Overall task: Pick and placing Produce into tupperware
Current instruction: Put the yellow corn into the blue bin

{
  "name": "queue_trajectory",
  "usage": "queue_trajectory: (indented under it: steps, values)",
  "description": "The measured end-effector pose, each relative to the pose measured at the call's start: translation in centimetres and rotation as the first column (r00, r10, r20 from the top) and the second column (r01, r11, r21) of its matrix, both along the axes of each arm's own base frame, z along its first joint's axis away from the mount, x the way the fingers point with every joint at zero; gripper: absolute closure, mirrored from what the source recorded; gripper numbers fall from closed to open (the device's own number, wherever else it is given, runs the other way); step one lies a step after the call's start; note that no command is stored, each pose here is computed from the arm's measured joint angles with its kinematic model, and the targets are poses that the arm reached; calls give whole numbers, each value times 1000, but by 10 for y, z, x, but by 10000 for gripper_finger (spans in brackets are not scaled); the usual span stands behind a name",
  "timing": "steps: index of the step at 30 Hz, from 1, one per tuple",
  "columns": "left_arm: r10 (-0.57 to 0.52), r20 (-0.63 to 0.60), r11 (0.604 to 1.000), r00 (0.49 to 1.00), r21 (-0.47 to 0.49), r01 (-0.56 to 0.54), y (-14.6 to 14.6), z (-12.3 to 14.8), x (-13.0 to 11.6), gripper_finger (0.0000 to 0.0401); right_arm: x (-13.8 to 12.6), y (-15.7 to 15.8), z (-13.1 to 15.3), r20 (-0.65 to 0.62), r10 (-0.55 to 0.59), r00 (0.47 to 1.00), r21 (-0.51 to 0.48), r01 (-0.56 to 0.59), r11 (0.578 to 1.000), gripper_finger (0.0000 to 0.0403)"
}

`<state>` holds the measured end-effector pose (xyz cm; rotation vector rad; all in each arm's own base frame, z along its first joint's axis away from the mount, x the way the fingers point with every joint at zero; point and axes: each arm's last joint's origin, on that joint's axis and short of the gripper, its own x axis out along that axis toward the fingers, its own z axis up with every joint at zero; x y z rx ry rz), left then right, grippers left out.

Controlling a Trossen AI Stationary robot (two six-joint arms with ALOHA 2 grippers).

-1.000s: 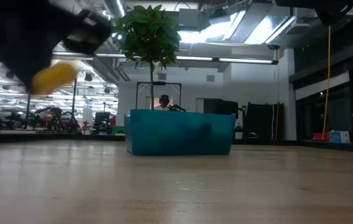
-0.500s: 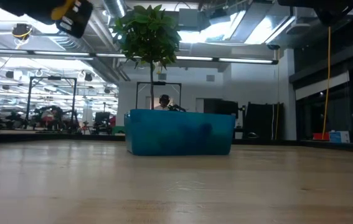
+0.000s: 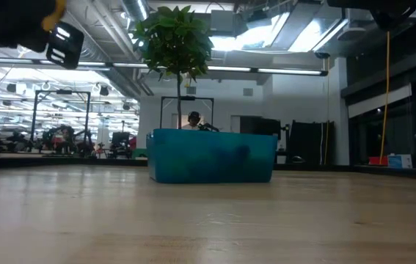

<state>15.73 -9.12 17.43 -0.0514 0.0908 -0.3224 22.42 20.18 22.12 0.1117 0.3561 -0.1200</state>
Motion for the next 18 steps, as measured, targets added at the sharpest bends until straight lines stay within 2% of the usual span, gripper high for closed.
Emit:
queue_trajectory:
  steps: [5,11,18]
  values:
    - [127,13,992,992,11,-127,4,1,1,397,3,-3,0,0,-16,1000,1,16,1000,201]
    - [304,25,952,952,27,-305,9,1,2,398,8,-11,1,21,-93,995,10,92,996,201]
    - [411,31,911,911,31,-411,12,1,2,398,14,-19,0,23,-142,990,19,142,990,201]
